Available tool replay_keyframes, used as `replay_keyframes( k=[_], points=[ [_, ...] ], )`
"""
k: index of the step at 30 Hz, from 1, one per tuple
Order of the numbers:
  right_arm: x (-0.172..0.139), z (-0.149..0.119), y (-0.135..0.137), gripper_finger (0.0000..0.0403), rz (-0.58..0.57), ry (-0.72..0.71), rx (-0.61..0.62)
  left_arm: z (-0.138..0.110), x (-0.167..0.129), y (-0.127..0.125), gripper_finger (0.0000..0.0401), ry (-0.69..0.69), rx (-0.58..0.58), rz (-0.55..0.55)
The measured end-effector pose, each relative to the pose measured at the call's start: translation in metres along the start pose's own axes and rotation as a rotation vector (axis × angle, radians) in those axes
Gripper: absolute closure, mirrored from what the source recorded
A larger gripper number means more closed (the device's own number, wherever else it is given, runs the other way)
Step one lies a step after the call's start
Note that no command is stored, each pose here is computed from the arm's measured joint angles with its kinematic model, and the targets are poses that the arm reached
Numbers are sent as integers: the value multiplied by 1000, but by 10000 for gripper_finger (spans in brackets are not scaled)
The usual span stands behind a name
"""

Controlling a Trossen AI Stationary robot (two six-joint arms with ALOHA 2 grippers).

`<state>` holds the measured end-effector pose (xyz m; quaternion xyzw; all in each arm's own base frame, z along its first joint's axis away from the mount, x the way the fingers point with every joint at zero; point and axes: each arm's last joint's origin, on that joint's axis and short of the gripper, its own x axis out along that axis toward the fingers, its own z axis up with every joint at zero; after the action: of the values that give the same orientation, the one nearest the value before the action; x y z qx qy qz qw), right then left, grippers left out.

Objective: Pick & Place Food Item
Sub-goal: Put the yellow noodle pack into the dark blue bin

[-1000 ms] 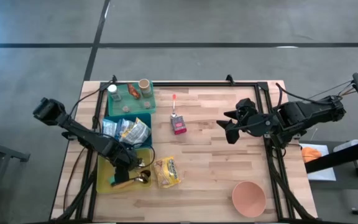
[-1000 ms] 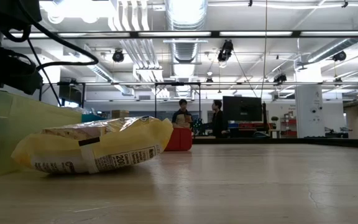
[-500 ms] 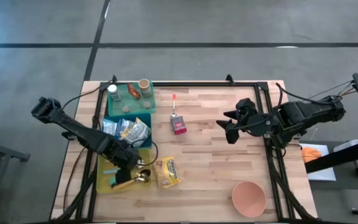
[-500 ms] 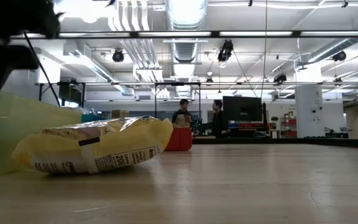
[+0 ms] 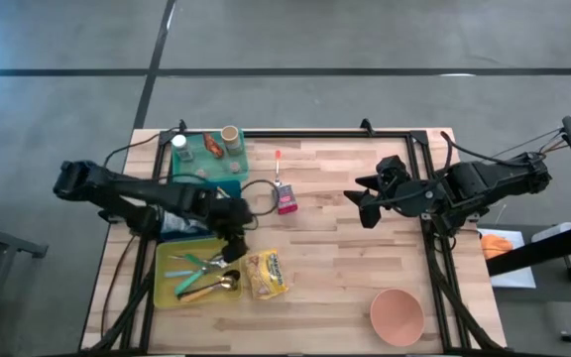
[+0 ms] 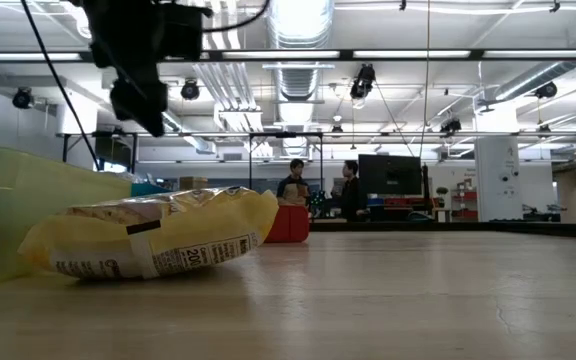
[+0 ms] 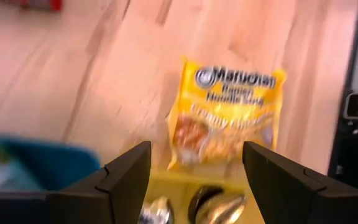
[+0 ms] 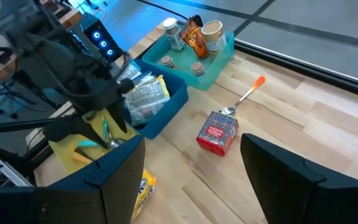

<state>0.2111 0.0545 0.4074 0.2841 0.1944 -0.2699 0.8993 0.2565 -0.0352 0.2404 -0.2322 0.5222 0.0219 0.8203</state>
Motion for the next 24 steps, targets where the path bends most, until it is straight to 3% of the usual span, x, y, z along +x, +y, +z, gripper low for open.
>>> replay_keyframes(
  k=[16, 24],
  points=[
    [0, 0, 0, 140, 1, 5, 37, 34, 53, 0, 143, 107, 230, -42],
    [0, 0, 0, 140, 1, 5, 37, 48, 65, 2, 143, 124, 260, -42]
  ],
)
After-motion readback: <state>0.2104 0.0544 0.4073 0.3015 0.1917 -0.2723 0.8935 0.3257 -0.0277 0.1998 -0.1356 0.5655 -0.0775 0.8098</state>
